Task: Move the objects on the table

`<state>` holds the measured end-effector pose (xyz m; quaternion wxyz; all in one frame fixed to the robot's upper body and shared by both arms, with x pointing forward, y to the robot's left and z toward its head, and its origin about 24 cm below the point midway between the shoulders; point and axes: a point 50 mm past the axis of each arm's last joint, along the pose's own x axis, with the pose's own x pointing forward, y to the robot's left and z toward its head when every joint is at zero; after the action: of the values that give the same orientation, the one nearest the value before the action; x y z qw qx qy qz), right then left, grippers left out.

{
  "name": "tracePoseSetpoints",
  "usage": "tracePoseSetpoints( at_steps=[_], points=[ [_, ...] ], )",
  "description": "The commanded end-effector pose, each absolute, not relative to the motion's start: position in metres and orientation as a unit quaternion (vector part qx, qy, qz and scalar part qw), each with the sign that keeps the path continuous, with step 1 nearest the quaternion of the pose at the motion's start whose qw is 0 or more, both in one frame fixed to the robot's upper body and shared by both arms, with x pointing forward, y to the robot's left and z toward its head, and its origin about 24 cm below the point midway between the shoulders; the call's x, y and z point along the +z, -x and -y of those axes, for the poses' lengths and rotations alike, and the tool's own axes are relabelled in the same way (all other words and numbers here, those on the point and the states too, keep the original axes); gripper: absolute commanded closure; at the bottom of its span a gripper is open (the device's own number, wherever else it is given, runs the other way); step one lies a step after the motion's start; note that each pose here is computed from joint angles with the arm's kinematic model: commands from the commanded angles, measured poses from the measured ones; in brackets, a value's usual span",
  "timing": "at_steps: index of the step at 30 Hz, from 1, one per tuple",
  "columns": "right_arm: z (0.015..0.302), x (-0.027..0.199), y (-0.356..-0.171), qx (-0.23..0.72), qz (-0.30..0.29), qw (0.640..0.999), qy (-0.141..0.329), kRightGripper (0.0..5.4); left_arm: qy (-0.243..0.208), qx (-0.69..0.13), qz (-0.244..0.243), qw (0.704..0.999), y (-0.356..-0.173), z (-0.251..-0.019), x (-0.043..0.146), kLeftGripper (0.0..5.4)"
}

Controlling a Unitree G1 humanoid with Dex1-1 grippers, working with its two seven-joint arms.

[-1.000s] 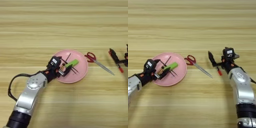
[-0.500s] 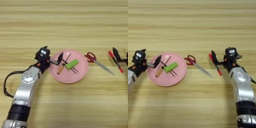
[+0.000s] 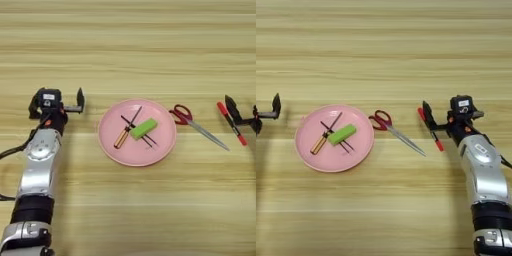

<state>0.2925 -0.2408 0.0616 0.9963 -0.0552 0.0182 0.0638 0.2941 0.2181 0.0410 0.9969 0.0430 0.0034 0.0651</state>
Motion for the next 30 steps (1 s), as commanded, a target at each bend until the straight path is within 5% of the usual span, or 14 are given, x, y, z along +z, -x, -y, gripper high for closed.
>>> tracePoseSetpoints(
  at_steps=[1, 18, 30],
  points=[
    [0.241, 0.063, -0.293, 0.069, -0.020, 0.995, 0.065, 0.00, -0.034, 0.094, -0.009, 0.995, -0.297, -0.224, 0.037, 0.04],
    [0.241, 0.062, -0.293, 0.069, -0.024, 0.995, 0.067, 0.00, -0.036, 0.022, 0.008, 0.999, -0.294, -0.212, 0.048, 0.04],
    [0.239, 0.062, -0.293, 0.070, -0.025, 0.995, 0.066, 0.00, -0.071, -0.119, 0.029, 0.990, -0.280, -0.181, 0.065, 0.04]
  ],
)
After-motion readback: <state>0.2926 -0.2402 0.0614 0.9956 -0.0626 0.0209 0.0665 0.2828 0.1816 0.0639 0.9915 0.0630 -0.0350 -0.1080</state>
